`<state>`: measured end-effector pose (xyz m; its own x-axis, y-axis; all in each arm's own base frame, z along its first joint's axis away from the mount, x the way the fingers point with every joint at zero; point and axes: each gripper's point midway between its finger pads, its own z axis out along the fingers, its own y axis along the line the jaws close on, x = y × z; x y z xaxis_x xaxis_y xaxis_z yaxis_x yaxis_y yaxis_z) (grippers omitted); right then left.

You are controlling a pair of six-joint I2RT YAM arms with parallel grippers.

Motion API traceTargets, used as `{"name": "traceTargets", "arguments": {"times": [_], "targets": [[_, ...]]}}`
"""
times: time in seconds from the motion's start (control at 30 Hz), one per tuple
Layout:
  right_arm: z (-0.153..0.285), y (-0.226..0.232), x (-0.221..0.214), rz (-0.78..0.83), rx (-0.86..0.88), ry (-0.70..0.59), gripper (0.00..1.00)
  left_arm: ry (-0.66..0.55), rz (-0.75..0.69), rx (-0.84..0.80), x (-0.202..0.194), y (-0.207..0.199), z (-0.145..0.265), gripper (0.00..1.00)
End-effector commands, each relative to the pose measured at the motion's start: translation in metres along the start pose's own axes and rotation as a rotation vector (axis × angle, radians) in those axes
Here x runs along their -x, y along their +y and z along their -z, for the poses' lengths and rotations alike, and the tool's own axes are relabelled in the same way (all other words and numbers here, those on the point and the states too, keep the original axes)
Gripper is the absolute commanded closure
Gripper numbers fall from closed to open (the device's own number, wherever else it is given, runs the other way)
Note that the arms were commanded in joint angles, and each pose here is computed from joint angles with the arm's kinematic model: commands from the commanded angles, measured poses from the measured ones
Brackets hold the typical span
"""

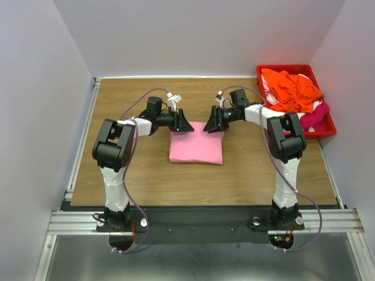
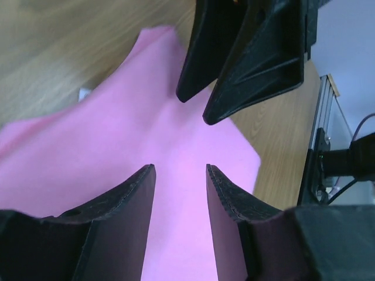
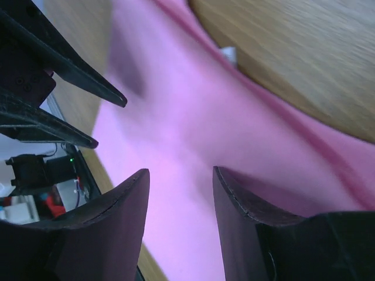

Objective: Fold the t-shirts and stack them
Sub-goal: Fold the tshirt

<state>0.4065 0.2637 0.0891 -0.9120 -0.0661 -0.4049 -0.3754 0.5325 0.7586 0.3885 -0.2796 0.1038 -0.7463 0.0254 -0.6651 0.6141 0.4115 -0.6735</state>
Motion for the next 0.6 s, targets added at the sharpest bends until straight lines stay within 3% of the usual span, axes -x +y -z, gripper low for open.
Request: {"name": "traceTargets", "arguments": {"times": [0.0, 0.13, 0.23, 0.4, 0.57], "targets": [[-0.008, -0.018, 0.016, -0.006, 0.037, -0.033, 0.47, -0.065, 0.073, 0.002, 0.013, 0.029, 0.001, 0.49], [-0.012, -0.055, 0.030, -0.011, -0.007, -0.058, 0.47, -0.085, 0.156, 0.057, 0.012, 0.073, 0.011, 0.49], [-0.003, -0.041, 0.048, 0.021, 0.008, -0.089, 0.47, -0.108, 0.169, 0.066, 0.022, 0.083, 0.029, 0.49], [0.030, 0.023, 0.058, 0.070, 0.091, -0.125, 0.46, -0.121, 0.063, 0.016, 0.036, 0.031, 0.056, 0.48], [0.026, 0.057, -0.003, 0.013, 0.151, -0.020, 0.47, -0.081, 0.022, -0.053, 0.014, -0.025, 0.054, 0.49]]}}
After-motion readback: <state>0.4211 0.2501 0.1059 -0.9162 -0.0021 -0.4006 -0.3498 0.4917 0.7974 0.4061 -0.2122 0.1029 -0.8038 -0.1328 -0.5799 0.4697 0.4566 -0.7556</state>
